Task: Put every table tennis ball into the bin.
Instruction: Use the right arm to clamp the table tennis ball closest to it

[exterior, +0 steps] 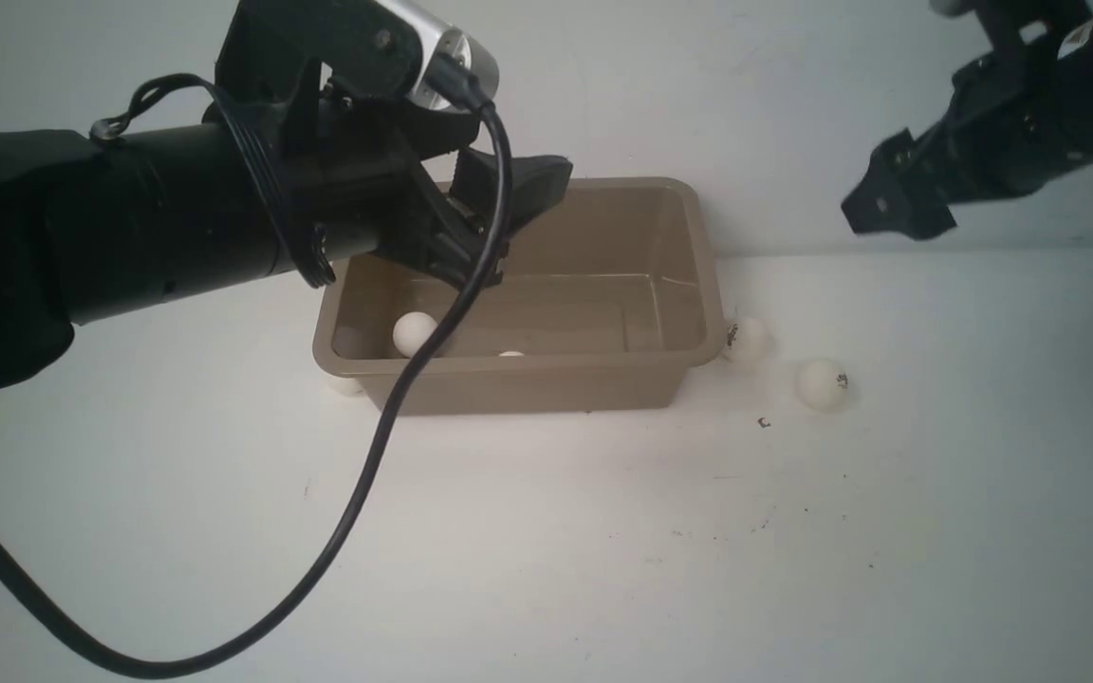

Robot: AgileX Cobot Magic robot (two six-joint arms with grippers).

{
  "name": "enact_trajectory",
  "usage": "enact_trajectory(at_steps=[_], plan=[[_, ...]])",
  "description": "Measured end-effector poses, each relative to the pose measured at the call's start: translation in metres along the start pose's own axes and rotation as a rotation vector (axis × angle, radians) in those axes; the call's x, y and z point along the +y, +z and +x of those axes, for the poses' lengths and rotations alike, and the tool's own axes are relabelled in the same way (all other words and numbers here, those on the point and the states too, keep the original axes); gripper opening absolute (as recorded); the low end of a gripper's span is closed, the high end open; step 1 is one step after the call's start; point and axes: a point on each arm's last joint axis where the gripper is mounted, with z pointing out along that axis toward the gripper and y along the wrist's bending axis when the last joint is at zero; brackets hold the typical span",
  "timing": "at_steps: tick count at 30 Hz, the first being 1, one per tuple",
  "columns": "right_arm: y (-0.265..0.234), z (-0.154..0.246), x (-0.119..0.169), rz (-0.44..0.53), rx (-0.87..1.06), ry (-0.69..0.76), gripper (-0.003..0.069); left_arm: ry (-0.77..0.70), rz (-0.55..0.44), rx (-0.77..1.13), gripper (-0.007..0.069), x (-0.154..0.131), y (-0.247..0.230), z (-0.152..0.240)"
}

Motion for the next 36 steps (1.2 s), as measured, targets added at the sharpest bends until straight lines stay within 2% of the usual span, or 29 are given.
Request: enact_trajectory(at_steps=[8, 15, 23, 36], plan=[[0.075, 0.024, -0.007, -0.042, 0.176, -0.020, 0.0550, -0.002, 0.003, -0.001, 0.0513, 0.000, 0.000, 0.000], [0.122, 0.042, -0.009, -0.060, 0.243, -0.007, 0.0542, -0.005, 0.003, -0.003, 0.0513, 0.000, 0.000, 0.000], [0.138, 0.046, -0.011, -0.048, 0.225, -0.022, 0.0492, -0.006, 0.006, -0.004, 0.0513, -0.001, 0.000, 0.000], [0.161, 0.057, -0.011, -0.058, 0.248, -0.008, 0.0482, -0.016, 0.005, -0.008, 0.0513, 0.000, 0.000, -0.001]])
